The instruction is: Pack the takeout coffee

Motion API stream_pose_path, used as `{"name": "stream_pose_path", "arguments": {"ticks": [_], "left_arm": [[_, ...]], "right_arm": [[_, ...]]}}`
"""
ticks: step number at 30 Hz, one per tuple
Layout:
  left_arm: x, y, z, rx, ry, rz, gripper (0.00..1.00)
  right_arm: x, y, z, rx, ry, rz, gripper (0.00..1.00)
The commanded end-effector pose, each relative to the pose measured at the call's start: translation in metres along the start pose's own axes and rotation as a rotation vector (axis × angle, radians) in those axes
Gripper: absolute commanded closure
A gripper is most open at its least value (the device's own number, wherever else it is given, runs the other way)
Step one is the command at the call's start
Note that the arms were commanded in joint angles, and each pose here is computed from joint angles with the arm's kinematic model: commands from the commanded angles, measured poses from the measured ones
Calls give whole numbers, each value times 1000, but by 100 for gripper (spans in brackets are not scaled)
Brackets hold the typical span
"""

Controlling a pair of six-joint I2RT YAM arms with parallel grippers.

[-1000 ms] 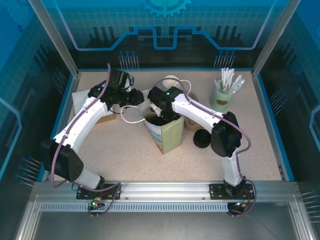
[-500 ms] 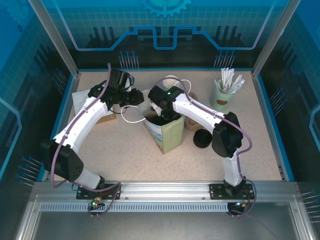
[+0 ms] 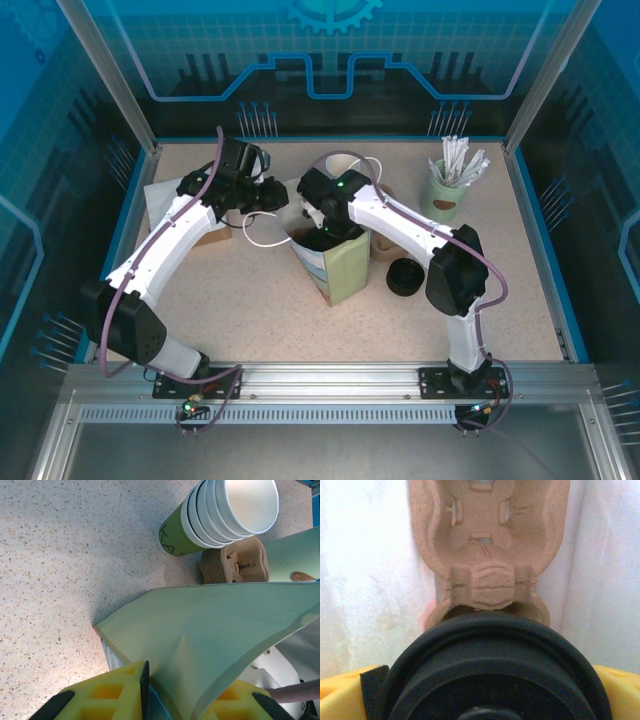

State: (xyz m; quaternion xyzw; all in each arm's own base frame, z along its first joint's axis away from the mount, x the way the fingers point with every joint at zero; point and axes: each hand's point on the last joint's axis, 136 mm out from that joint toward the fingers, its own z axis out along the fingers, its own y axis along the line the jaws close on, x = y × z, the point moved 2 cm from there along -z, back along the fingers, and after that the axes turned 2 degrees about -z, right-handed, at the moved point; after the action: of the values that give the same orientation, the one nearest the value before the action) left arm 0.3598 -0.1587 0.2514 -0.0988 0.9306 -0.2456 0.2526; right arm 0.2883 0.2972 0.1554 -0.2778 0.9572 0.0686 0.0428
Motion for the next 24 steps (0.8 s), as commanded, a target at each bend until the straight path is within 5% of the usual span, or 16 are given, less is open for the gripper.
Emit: {"name": "stream_pose_path", "arguments": {"ticks": [1,24], "left_arm": [[-3,-8,-13,12,-28,20,76],[-3,-7,-9,-1,-20,13,75]], "right_arm": [[-4,-3,-28,-1,-56,22,0],[-8,-4,-74,8,-121,24,0]]}}
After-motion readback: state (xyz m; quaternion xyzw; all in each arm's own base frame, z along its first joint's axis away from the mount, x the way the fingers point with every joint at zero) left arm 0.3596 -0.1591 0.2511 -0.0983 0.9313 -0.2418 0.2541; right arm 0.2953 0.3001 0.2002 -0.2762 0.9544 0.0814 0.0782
